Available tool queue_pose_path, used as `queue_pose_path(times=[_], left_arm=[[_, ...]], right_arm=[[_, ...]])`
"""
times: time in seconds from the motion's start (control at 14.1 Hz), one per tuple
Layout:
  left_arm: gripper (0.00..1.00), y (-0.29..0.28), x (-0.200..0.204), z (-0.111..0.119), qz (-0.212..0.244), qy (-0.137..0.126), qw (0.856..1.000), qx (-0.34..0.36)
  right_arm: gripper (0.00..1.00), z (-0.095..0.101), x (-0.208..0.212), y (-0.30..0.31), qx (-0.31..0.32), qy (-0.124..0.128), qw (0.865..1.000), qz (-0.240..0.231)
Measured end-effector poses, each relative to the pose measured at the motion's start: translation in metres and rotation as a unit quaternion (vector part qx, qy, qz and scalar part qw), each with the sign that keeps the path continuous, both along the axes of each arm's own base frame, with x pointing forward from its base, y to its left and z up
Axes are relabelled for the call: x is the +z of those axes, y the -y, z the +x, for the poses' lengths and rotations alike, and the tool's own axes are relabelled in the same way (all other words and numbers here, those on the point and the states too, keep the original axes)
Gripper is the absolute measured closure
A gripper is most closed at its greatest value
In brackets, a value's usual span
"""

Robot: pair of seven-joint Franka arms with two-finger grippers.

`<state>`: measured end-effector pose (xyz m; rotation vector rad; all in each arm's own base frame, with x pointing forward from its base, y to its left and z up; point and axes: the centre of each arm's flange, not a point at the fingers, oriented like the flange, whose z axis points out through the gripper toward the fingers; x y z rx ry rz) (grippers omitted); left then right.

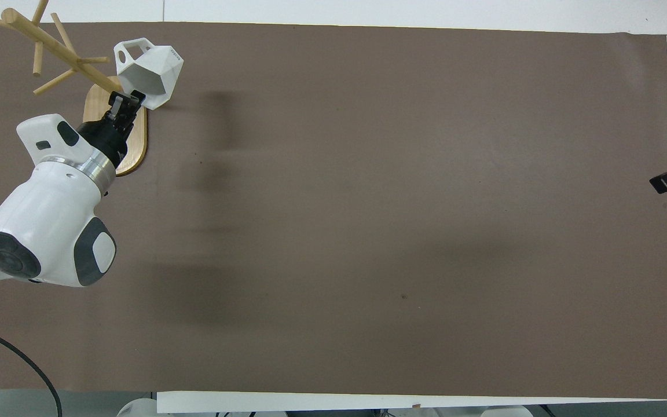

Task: Hang cup on rack
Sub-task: 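Hook the cup handle onto the rack peg with the left gripper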

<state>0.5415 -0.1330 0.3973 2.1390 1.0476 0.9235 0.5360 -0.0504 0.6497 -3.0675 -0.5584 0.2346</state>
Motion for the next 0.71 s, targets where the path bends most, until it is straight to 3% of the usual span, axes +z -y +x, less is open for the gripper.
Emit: queue_pose_path(times=[0.28, 0.71], left_arm=[[0.95, -0.027, -0.018, 0.009, 0.034, -0.009, 0.999, -0.004], [0.95, -0.034, -0.029, 0.019, 0.040, -0.012, 0.999, -0.002]], right_arm=[[0.00, -0.016, 0.018, -0.010, -0.142, -0.001, 0.989, -0.027], [0.00, -0.030, 0.030, -0.015, -0.187, 0.001, 0.982, -0.034]])
